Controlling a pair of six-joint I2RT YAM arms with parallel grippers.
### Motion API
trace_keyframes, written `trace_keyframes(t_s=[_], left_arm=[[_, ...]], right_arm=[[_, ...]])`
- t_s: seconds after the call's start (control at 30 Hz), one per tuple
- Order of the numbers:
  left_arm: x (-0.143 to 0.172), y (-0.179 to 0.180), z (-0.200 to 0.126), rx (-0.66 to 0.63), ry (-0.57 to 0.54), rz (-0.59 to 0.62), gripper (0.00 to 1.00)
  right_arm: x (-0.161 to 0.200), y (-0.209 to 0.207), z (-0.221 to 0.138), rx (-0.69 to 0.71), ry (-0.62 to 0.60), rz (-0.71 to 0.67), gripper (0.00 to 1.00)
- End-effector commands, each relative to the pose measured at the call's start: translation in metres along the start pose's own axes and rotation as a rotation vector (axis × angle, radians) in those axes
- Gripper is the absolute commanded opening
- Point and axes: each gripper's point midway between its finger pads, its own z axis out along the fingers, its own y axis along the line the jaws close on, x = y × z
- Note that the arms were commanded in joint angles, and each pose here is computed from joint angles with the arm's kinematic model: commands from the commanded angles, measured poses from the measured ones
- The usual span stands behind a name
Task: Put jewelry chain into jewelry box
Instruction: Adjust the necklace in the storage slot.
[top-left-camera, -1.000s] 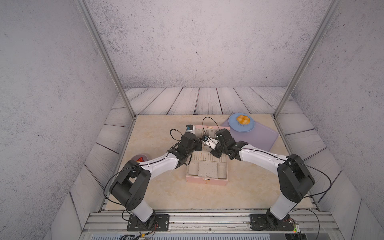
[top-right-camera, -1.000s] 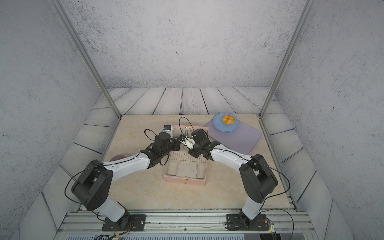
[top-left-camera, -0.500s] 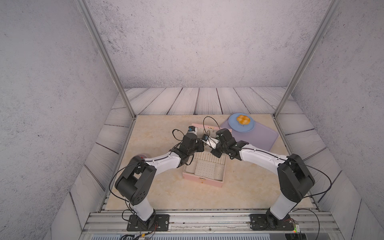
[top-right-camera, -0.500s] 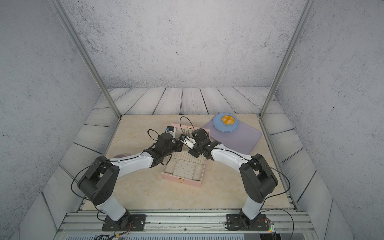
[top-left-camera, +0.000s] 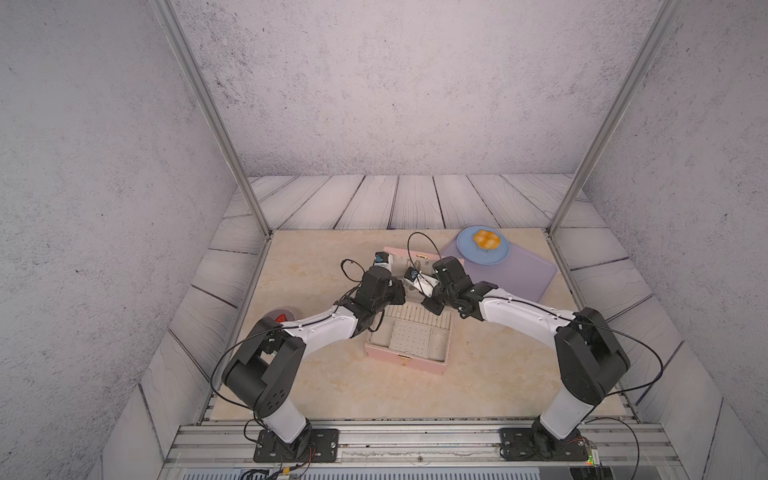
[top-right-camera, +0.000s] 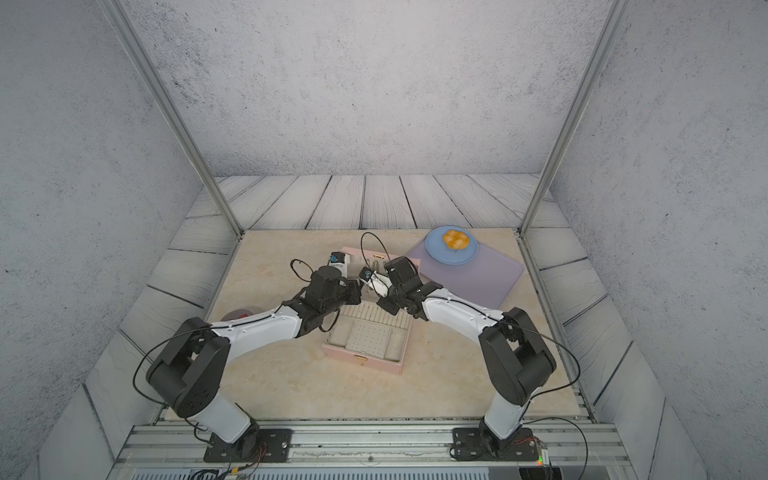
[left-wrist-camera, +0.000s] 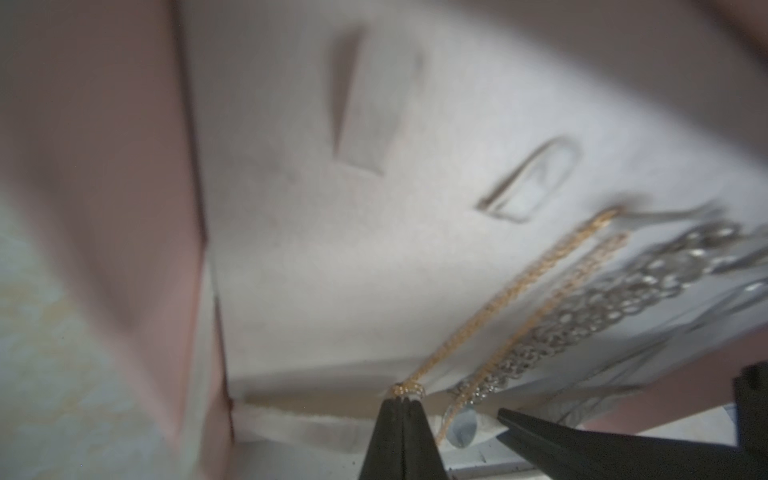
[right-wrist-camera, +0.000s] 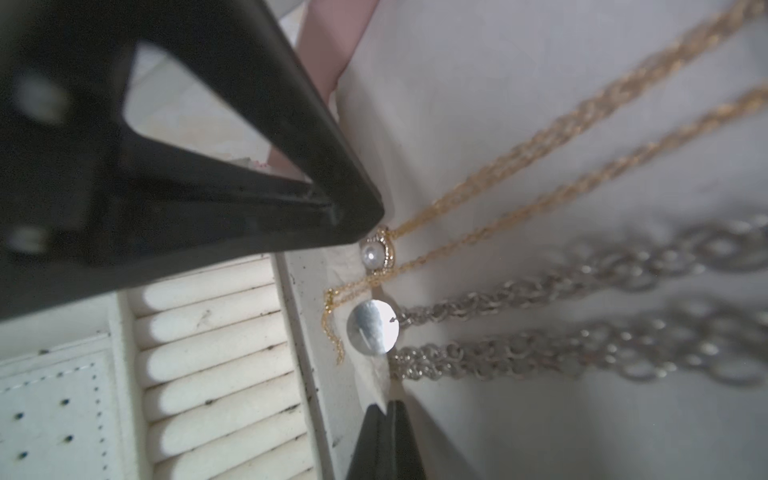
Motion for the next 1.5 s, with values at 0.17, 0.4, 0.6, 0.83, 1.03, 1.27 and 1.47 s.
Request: trace_keyframes(t_s=[0.17,0.4,0.6,0.83,1.03,1.27,1.47], left_arm=[[-0.016,-0.006,-0.025,0.031,-0.020,0.033,0.00],[-0.005,-0.015,-0.010,0.099,0.048,0.043,0.17],[0.001,-0.008,0.004,0.068,0.064,0.032,0.27],[0.000,0.004,0.014,0.010,0.045,0.034,0.28],[-0.003,0.004,0.023,0.005,0.031,0.023,0.25],[-0.012,0.001,0.026,0.005,0.009,0.022,0.24],[-0.021,-0.005,0.025,0.030,-0.024,0.018,0.20]], right_arm=[[-0.003,0.000,-0.008,-0.003,-0.020,0.009,0.00],[-0.003,0.000,-0.008,-0.005,-0.020,0.012,0.00],[-0.004,0.001,-0.008,-0.008,-0.030,0.017,0.00],[-0.005,0.001,-0.008,-0.011,-0.032,0.019,0.00],[-0.004,0.002,-0.007,-0.014,-0.031,0.020,0.00],[-0.004,0.001,-0.008,-0.014,-0.032,0.021,0.00],[-0.004,0.001,-0.007,-0.015,-0.033,0.023,0.00]])
